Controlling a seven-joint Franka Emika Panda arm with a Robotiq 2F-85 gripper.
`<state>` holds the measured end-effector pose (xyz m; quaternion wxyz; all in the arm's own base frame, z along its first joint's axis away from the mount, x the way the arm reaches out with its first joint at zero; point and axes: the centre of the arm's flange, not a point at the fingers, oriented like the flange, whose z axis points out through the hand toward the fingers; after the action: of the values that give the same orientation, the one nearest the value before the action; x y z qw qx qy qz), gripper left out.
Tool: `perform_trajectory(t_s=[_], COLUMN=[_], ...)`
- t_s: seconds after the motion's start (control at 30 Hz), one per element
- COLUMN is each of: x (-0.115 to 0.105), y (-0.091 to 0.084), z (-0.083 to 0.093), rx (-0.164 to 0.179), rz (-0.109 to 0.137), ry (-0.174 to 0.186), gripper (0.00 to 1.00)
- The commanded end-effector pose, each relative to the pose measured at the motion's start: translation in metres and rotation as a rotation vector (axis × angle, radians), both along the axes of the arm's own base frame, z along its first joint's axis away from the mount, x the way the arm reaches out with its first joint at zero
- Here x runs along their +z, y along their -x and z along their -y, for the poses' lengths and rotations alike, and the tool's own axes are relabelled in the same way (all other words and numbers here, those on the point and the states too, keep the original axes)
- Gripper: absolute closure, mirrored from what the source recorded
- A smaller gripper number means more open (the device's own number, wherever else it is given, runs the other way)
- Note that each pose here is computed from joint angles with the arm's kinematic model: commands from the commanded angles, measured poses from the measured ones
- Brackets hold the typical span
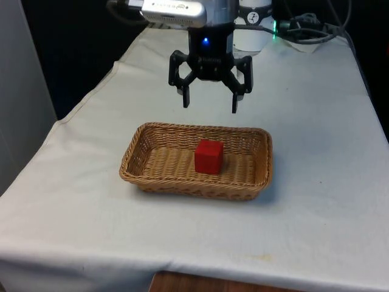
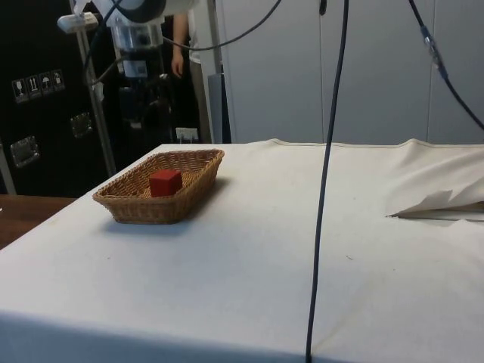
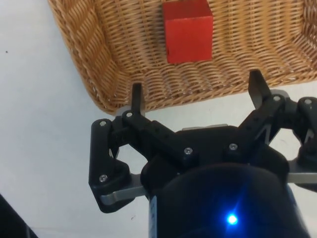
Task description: Pick up the cube and place it into the basket.
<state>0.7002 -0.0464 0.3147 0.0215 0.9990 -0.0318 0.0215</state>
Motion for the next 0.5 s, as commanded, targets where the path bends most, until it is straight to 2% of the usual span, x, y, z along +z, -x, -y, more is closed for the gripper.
perform_trajectory(t_s=[0.0,0.13,0.47], x=[0.004,0.012,0.015], y=[0.001,0.001,0.003], z=[0.000,0.000,0.001], rx=[0.004,0.008,0.017], rz=[-0.004,0.001,0.012], ry=[0.003,0.000,-0.003], gripper=[0.00,0.00,0.00])
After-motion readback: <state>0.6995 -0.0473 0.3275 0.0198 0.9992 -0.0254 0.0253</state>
